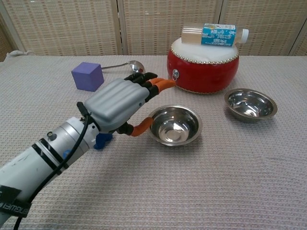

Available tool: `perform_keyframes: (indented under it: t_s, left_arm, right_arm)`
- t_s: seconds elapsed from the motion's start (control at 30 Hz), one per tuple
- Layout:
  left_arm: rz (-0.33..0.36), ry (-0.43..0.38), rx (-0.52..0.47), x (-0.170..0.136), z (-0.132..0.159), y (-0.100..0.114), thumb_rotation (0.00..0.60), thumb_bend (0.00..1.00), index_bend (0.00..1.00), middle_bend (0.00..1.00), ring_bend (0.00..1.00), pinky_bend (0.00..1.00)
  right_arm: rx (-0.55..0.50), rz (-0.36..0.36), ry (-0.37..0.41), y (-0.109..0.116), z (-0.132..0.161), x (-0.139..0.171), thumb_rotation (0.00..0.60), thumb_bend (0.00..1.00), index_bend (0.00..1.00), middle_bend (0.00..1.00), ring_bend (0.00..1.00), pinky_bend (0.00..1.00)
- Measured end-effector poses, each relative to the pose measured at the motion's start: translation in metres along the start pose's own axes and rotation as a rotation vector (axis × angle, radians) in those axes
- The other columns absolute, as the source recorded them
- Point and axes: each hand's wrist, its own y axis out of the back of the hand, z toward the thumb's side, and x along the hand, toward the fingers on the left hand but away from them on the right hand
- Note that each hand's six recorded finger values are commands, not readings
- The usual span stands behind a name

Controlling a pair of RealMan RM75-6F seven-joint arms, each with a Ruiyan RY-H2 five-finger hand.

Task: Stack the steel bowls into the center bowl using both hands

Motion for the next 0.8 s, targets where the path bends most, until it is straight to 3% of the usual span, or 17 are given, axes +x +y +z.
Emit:
perform_keyframes:
  t_s: [0.2,0.33,0.57,0.8]
  left_arm:
    - [-0.016,-0.017,-0.014,-0.013,0.005,0.013,0.6,0.44,0.0,0.01,0.0,0.08]
    - [-0.029,0.015,0.041,-0.037,-0.017,0.023,0.6,0.44,0.0,0.01,0.0,0.08]
    - [-0.028,0.214,0.109,-0.103,-0.091,0.039,0.6,0.44,0.0,0.01,0.0,0.08]
    - [-0.028,0.402,0.09,-0.152,-0.153,0.05,0.6,0.44,0.0,0.01,0.0,0.08]
  right_arm:
    - [0.022,0.009,0.014,-0.006,0.004,-0.003,0.6,0.09,0.0,0.0,0.0,0.0]
    - [0.041,0.057,0.042,-0.021,0.011,-0.013,0.6,0.1,0.0,0.0,0.0,0.0]
    - [0.136,0.171,0.152,-0.066,0.039,-0.062,0.6,0.11,0.04,0.0,0.0,0.0]
    - [0.201,0.224,0.177,-0.112,0.06,-0.113,0.6,0.14,0.16,0.0,0.0,0.0]
